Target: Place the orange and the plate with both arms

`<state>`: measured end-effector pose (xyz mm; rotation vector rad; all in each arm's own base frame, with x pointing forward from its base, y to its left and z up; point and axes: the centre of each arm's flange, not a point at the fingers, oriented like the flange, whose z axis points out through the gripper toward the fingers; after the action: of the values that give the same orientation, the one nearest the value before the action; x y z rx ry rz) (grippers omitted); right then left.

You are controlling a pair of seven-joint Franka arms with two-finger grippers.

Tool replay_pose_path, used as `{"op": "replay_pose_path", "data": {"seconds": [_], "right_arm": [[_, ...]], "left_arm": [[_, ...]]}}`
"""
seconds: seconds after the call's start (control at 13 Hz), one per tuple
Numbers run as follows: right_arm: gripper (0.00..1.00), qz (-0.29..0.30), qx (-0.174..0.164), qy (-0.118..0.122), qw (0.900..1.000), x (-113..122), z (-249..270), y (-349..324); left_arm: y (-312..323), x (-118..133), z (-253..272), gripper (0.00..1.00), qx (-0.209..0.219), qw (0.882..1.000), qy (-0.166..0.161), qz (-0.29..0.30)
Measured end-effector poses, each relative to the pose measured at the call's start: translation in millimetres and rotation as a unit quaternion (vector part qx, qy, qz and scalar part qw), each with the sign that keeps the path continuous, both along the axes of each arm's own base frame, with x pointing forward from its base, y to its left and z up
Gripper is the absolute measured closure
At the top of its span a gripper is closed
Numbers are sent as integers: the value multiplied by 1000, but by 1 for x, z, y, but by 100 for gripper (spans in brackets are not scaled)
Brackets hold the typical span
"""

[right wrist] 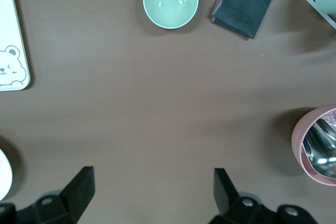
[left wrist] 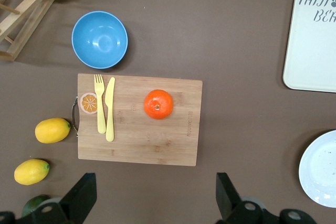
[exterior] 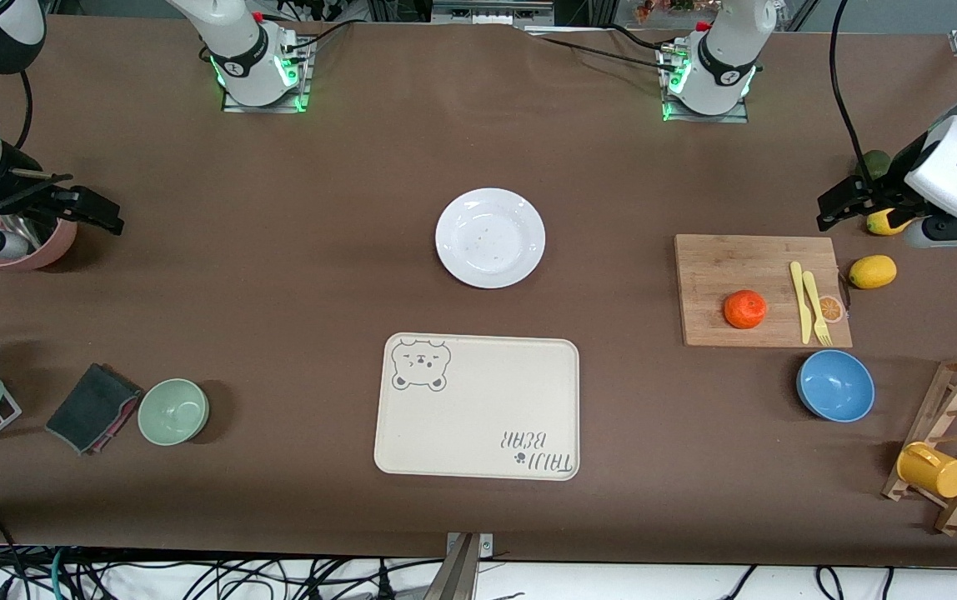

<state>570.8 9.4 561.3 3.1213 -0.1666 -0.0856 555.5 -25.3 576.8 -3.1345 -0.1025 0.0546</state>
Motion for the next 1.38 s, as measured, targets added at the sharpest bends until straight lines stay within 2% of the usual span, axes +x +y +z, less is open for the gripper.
{"op": "replay_pose_path", "data": {"seconds": [1.0,1.38], "right_arm": [[0,0,0,0,1000,0,0,0],[0,0,0,0,1000,0,0,0]], "left_arm": [[2,0,-1,0,0,1000,1,2],[3,-2,-4,0,0,1000,14,2]]}}
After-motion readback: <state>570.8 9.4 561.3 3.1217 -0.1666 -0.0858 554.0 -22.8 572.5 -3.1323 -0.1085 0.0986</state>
